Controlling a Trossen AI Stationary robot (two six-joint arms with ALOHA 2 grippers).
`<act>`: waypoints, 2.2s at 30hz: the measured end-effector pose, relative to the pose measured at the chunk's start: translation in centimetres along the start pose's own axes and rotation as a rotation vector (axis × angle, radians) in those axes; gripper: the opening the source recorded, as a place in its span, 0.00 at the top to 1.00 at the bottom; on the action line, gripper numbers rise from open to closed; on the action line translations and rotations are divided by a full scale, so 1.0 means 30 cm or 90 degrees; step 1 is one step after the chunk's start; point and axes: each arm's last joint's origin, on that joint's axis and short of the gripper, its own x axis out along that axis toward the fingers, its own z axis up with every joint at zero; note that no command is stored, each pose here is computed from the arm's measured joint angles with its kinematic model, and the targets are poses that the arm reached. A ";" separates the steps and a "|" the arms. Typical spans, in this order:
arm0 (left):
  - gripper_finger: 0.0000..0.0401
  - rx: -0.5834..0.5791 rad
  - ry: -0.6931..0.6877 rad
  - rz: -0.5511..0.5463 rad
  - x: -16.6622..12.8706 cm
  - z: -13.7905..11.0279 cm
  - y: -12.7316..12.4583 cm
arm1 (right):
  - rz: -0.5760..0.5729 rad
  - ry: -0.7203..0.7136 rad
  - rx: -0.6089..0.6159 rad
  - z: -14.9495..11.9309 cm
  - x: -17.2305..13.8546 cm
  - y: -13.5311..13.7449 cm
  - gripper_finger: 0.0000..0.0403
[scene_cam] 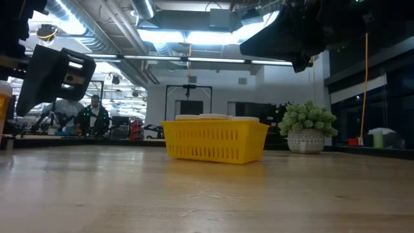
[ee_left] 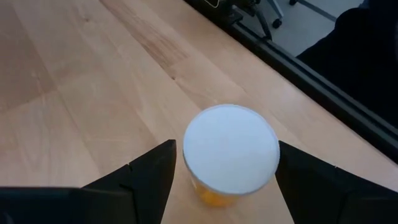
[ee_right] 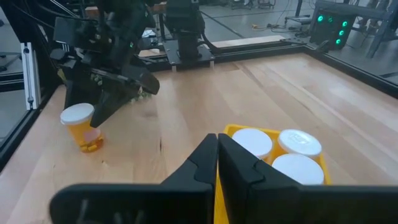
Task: Pick and place pill bottles into a basket
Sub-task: Put the orange pill bottle into the yellow bin
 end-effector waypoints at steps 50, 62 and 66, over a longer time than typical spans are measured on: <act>0.46 0.008 -0.109 0.126 -0.203 0.103 0.087 | 0.068 0.035 -0.042 -0.018 -0.022 0.029 0.98; 0.46 -0.008 -0.155 0.228 -0.237 0.120 0.179 | 0.019 0.091 -0.019 0.019 -0.083 -0.010 0.98; 0.46 0.002 -0.185 0.254 -0.248 0.132 0.207 | 0.003 0.090 -0.031 0.019 -0.088 -0.018 0.98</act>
